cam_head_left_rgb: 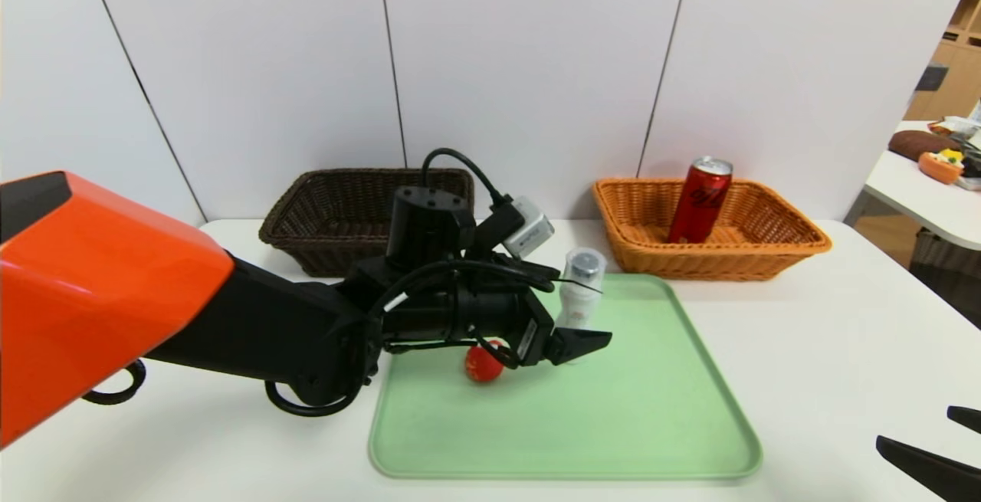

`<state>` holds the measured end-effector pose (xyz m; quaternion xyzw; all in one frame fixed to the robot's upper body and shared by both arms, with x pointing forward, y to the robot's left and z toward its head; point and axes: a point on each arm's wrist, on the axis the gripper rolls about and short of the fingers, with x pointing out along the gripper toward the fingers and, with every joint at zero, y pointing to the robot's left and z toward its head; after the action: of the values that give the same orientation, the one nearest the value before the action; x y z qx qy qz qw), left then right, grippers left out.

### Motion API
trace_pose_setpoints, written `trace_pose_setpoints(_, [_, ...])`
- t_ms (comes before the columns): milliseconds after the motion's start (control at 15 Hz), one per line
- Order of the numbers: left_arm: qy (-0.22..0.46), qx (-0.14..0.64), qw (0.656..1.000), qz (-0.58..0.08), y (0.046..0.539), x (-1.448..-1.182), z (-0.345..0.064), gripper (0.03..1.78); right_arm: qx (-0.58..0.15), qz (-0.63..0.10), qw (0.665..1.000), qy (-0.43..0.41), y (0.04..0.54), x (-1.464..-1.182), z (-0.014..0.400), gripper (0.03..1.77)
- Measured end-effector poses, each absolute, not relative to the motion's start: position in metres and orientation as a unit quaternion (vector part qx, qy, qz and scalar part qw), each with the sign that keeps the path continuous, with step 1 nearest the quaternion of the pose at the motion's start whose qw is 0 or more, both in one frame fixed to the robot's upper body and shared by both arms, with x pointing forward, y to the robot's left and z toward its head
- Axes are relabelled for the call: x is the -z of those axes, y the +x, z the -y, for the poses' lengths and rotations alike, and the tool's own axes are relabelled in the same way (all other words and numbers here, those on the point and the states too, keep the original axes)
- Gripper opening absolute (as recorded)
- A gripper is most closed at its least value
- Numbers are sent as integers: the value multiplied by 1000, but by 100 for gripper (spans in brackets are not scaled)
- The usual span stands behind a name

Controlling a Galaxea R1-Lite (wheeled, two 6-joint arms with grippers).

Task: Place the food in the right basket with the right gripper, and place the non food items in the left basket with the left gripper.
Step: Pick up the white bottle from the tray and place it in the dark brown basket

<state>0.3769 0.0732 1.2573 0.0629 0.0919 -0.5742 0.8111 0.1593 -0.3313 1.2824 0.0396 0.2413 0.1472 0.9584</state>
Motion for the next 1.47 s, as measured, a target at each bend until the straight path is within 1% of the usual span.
trace_pose_setpoints(200, [56,577,810,-87,385,-1248,-63,169,-147,-242,958,39,160,-1282,331,169])
trace_pose_setpoints(533, [50,583,807,-73,393,-1240,-52,169,-146,-240,959,39,161,-1283,331,169])
trace_pose_setpoints(733, [42,584,807,-80,394,-1235,-50,169,-146,-242,958,39,162,-1283,331,169])
trace_pose_setpoints(867, [41,584,807,-81,395,-1234,-49,133,-147,-242,958,40,163,-1283,331,169])
trace_pose_setpoints(933, [41,584,807,-80,395,-1234,-49,119,-147,-242,958,39,163,-1283,331,169])
trace_pose_setpoints(1067, [41,584,807,-76,395,-1233,-48,94,-147,-238,959,38,164,-1284,331,170])
trace_pose_setpoints(1133, [41,584,808,-70,396,-1234,-47,84,-147,-237,960,38,164,-1285,331,170])
trace_pose_setpoints(1267, [40,584,808,-66,396,-1233,-47,65,-147,-236,960,38,164,-1285,332,170])
trace_pose_setpoints(1467, [39,584,808,-66,396,-1233,-47,65,-147,-235,960,38,163,-1285,332,170])
